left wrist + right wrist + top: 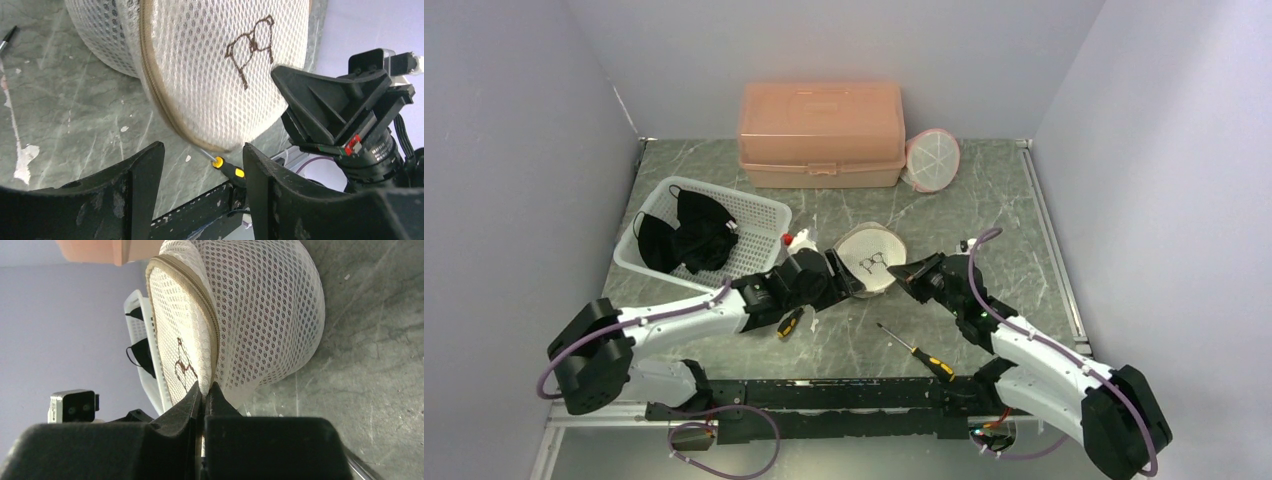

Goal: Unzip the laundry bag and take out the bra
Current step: Unzip the laundry bag at the center of the board.

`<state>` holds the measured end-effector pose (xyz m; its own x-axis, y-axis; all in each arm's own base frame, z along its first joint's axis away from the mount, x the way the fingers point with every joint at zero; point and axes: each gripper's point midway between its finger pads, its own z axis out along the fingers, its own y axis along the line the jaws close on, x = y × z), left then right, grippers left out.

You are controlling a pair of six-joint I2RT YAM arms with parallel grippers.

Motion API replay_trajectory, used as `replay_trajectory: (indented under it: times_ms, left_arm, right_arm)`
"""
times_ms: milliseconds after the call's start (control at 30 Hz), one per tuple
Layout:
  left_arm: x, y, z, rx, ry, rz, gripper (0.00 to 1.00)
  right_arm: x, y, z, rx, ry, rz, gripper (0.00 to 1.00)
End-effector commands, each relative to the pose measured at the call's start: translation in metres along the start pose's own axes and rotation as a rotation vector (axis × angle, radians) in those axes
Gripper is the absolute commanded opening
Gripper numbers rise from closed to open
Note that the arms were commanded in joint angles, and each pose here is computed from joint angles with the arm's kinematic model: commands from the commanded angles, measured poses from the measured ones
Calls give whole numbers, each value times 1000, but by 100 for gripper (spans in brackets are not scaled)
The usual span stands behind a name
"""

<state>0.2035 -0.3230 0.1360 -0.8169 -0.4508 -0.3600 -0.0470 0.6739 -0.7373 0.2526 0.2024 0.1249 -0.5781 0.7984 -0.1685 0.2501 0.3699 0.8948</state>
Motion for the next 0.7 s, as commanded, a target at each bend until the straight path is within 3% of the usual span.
replay_trajectory:
  times_ms: [0,233,467,567,667]
  left_arm:
    - [-6,-28,9,97,-36,-40,63]
    - [-6,-38,15,138,-32,-20,60]
    - [3,-45,24,161,15,-25,46]
    - [7,-45,28,162,30,-23,33]
    - [4,-44,27,150,17,-14,13]
  right_arm:
    - [-7,10,-6,12,-37,16,0]
    - [0,10,-12,24,2,-43,0]
    - [1,6,-16,11,5,-61,0]
    - [1,8,-17,6,7,-83,0]
    - [1,12,-20,-10,10,-149,0]
